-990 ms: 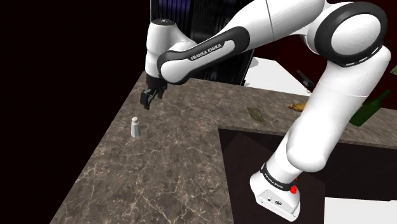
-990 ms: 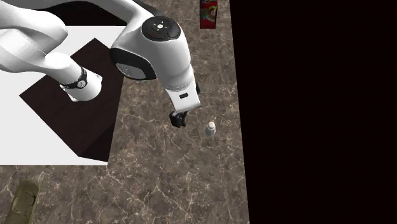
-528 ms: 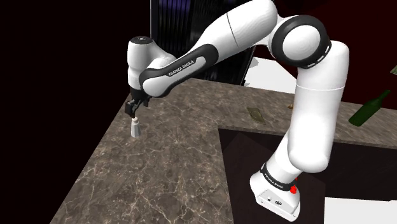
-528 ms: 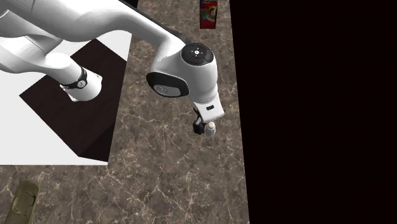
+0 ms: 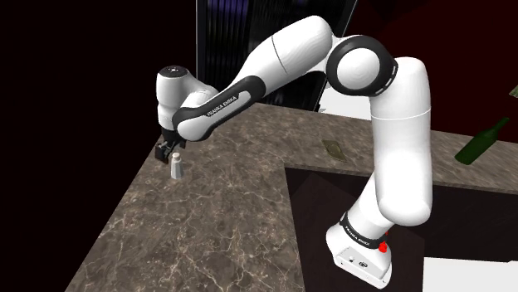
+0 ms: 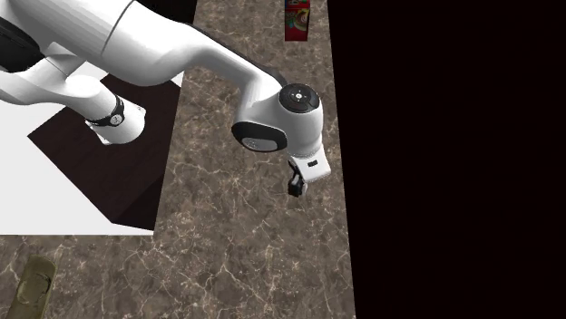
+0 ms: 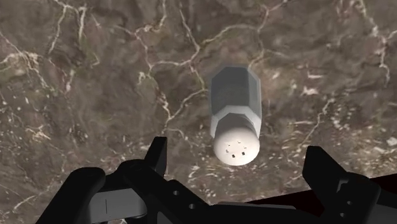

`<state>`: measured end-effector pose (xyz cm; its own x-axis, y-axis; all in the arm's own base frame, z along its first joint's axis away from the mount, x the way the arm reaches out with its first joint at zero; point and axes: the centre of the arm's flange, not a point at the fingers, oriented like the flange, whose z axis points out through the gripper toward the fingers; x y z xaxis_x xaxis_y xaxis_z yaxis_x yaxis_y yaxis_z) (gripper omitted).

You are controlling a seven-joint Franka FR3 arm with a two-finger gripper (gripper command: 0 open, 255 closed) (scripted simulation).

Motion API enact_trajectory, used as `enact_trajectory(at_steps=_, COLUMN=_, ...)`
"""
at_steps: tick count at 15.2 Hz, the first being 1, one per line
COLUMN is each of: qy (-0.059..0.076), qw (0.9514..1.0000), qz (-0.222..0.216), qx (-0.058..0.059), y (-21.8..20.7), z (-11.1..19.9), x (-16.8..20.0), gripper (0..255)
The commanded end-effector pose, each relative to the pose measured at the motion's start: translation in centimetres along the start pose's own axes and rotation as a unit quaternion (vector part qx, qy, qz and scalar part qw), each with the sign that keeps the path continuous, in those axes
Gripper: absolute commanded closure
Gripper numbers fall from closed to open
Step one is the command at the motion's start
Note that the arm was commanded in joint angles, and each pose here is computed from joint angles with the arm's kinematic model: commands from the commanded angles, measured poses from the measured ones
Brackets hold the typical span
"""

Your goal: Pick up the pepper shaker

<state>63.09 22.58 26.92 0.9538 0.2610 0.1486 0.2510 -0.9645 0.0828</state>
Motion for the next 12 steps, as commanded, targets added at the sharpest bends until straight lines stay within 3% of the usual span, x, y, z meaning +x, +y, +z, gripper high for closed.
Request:
enact_trajectory(at_steps=1, qy=0.0, qw=1.0, qz=0.0, qx=0.0, y=-0.11, z=1.04, x=-0.13, gripper=0)
enact_trajectory(at_steps=3, qy=0.0, qw=1.0, qz=0.0, qx=0.0, y=-0.14, z=1.34, x=-0.17, gripper=0)
enact_trajectory(at_steps=4, qy=0.0, qw=1.0, qz=0.0, qx=0.0, y=-0.15, z=1.34, x=-0.19, gripper=255)
enact_trajectory(at_steps=12, qy=0.0, qw=1.0, qz=0.0, qx=0.0, y=-0.17, z=1.31, x=-0.19, gripper=255)
